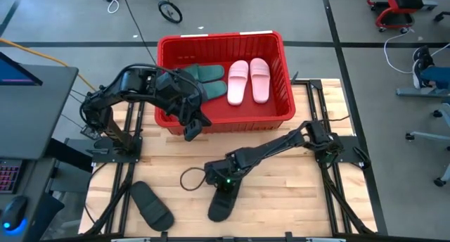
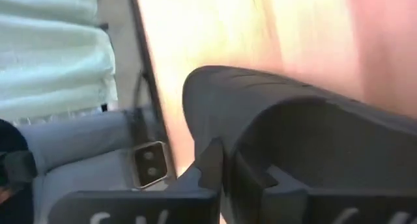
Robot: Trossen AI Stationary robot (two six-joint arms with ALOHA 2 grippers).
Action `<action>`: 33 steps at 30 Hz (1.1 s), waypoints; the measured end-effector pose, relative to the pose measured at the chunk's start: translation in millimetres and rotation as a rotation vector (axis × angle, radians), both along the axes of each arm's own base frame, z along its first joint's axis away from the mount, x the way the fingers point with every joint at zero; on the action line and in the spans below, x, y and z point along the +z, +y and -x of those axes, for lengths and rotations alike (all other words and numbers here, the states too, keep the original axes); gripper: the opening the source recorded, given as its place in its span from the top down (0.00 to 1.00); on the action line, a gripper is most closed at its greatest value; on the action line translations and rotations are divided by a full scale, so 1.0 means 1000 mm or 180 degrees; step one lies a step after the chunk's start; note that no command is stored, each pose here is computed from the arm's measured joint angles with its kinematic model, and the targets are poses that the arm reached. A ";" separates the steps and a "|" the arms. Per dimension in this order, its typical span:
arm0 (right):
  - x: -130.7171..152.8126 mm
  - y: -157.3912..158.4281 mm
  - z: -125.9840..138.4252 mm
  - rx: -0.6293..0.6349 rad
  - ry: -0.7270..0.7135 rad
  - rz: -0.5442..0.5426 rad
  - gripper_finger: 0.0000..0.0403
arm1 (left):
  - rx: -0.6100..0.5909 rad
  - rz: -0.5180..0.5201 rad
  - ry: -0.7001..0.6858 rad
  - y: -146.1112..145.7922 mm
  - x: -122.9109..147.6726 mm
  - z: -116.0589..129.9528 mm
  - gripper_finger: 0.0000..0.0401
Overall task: Pick and place slides into bin
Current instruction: Put the right black slide into the red container
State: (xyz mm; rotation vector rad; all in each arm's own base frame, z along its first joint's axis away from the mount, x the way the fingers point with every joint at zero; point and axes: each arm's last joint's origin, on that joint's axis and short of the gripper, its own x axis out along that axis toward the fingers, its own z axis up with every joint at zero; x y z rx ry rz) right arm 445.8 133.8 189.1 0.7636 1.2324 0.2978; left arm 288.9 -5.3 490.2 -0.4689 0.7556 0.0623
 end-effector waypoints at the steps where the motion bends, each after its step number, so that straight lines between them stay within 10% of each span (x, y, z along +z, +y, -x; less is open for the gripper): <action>1: 0.010 -0.003 0.001 -0.0031 -0.0073 0.0004 0.94 | 0.0016 0.0018 0.0002 0.000 0.000 0.000 0.95; 11: 0.128 -0.072 0.042 -0.0847 -0.0744 0.0434 0.96 | 0.0111 0.0142 -0.0187 -0.001 0.011 0.011 0.99; 21: 0.229 -0.166 0.129 -0.2224 -0.1420 0.1066 0.97 | 0.0178 -0.0365 -0.1581 -0.001 0.067 0.052 0.98; 27: 0.246 -0.230 0.162 -0.2975 -0.1508 0.1252 0.98 | 0.0189 -0.0696 -0.2049 0.002 0.085 0.064 0.98; 33: 0.219 -0.285 0.152 -0.2871 -0.1214 0.0934 0.98 | 0.0409 -0.1481 -0.2019 0.008 0.087 0.067 0.94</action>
